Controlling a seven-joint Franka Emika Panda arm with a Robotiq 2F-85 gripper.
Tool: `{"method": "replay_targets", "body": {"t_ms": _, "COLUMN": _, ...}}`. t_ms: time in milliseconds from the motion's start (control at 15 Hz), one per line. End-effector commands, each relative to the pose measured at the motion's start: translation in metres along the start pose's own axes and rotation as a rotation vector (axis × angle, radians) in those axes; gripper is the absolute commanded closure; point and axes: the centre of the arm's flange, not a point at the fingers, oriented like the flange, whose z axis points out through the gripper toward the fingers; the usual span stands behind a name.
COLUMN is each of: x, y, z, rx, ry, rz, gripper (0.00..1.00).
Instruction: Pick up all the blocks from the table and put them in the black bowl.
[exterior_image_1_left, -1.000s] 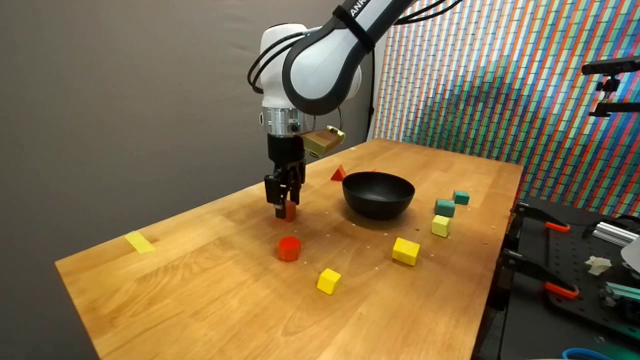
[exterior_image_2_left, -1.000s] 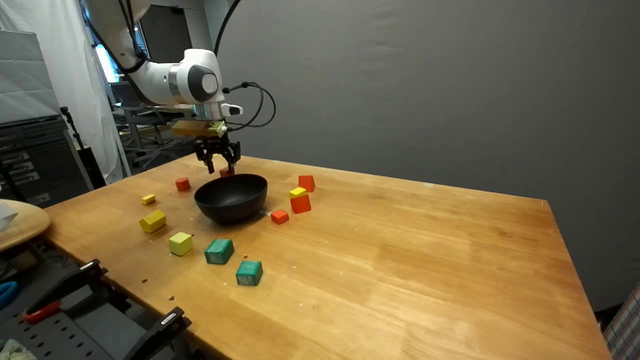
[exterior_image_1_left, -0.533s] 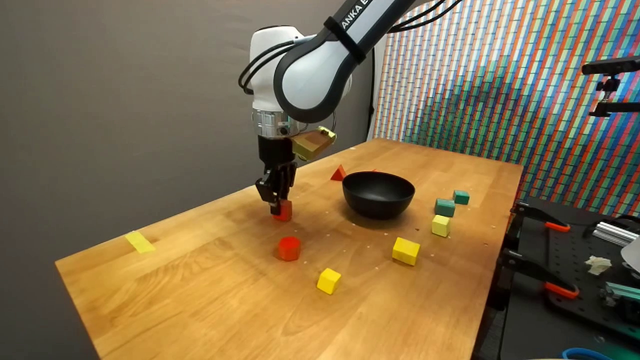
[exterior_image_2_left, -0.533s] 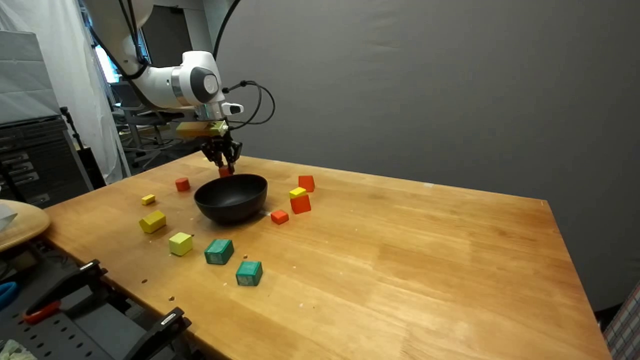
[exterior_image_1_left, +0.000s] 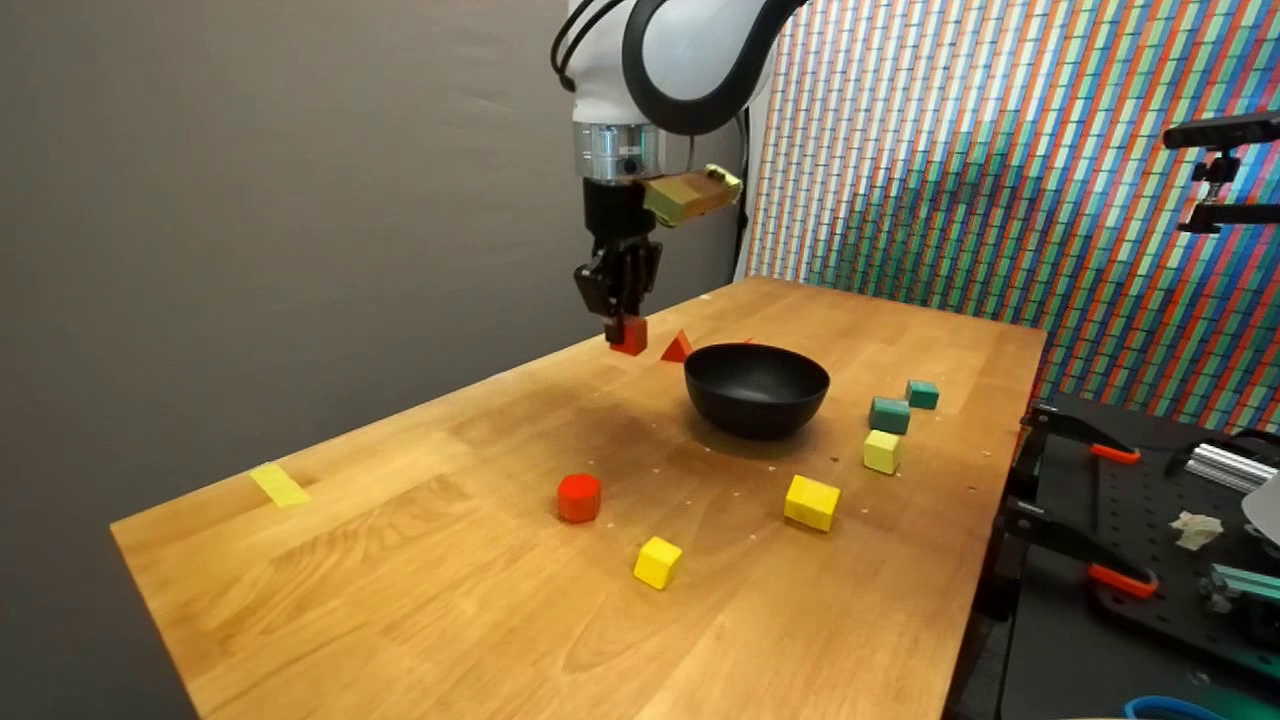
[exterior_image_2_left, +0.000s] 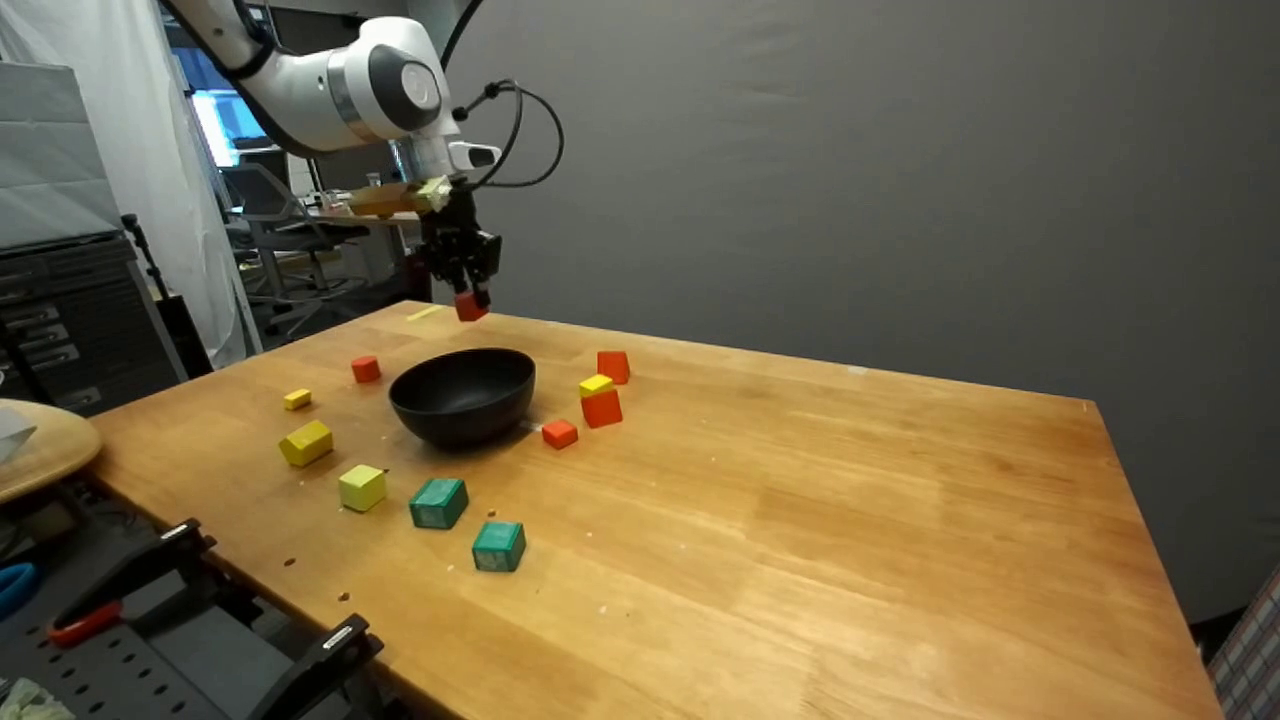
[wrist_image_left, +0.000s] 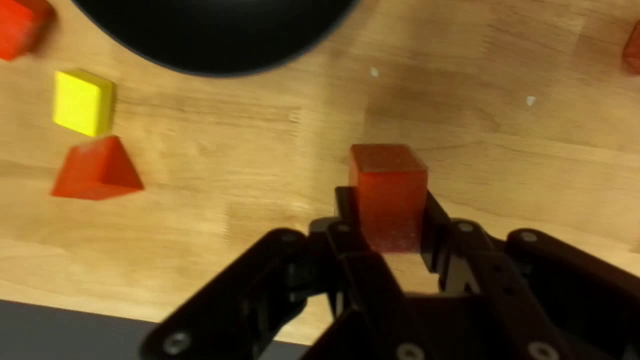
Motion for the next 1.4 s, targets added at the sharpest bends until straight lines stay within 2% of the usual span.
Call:
{"method": "replay_targets", "body": {"t_ms": 0, "x": -0.059, "y": 0.062, "z": -0.021, "rx": -0.018, "ry": -0.027, "rz": 0.137, "gripper": 0.84}}
{"method": "replay_targets", "body": {"t_ms": 267, "x": -0.084, "y": 0.098, "z": 0.003, "rx": 0.001, "ry": -0.088, "rz": 0.211, "gripper": 0.84}}
{"method": "replay_targets", "body": {"t_ms": 333, "x": -0.085, "y": 0.100, "z": 0.010, "rx": 0.039, "ry": -0.044, "rz": 0.227, "gripper": 0.79}}
{"method": "replay_targets", "body": {"t_ms": 400, "x": -0.084, "y": 0.100, "z": 0.014, "rx": 0.052, "ry": -0.010, "rz": 0.242, "gripper": 0.44}}
{"method": "replay_targets", "body": {"t_ms": 467, "x": -0.081, "y": 0.096, "z": 0.016, "rx": 0.061, "ry": 0.043, "rz": 0.243, "gripper": 0.43}}
{"method": "replay_targets", "body": {"t_ms": 600, "x": -0.075, "y": 0.085, "z": 0.010, "rx": 0.044, "ry": 0.126, "rz": 0.234, "gripper": 0.30}}
{"method": "replay_targets", "body": {"t_ms": 667, "x": -0.073, "y": 0.076, "z": 0.003, "rx": 0.036, "ry": 0.140, "rz": 0.210, "gripper": 0.22}}
{"method": "replay_targets", "body": {"t_ms": 800, "x": -0.067, "y": 0.058, "z": -0.013, "rx": -0.033, "ry": 0.169, "rz": 0.156, "gripper": 0.06}}
{"method": "replay_targets", "body": {"t_ms": 867, "x": -0.063, "y": 0.057, "z": -0.021, "rx": -0.113, "ry": 0.178, "rz": 0.132, "gripper": 0.00}}
{"method": "replay_targets", "body": {"t_ms": 1000, "x": -0.052, "y": 0.066, "z": -0.030, "rx": -0.207, "ry": 0.199, "rz": 0.067, "gripper": 0.00}}
{"method": "replay_targets", "body": {"t_ms": 1133, "x": -0.039, "y": 0.087, "z": -0.027, "rx": -0.297, "ry": 0.172, "rz": 0.015, "gripper": 0.00}}
{"method": "replay_targets", "body": {"t_ms": 1200, "x": -0.032, "y": 0.099, "z": -0.022, "rx": -0.296, "ry": 0.154, "rz": -0.003, "gripper": 0.00}}
{"method": "replay_targets", "body": {"t_ms": 1267, "x": -0.048, "y": 0.084, "z": -0.022, "rx": -0.256, "ry": 0.162, "rz": 0.032, "gripper": 0.00}}
{"method": "replay_targets", "body": {"t_ms": 1333, "x": -0.046, "y": 0.090, "z": -0.021, "rx": -0.260, "ry": 0.159, "rz": 0.037, "gripper": 0.00}}
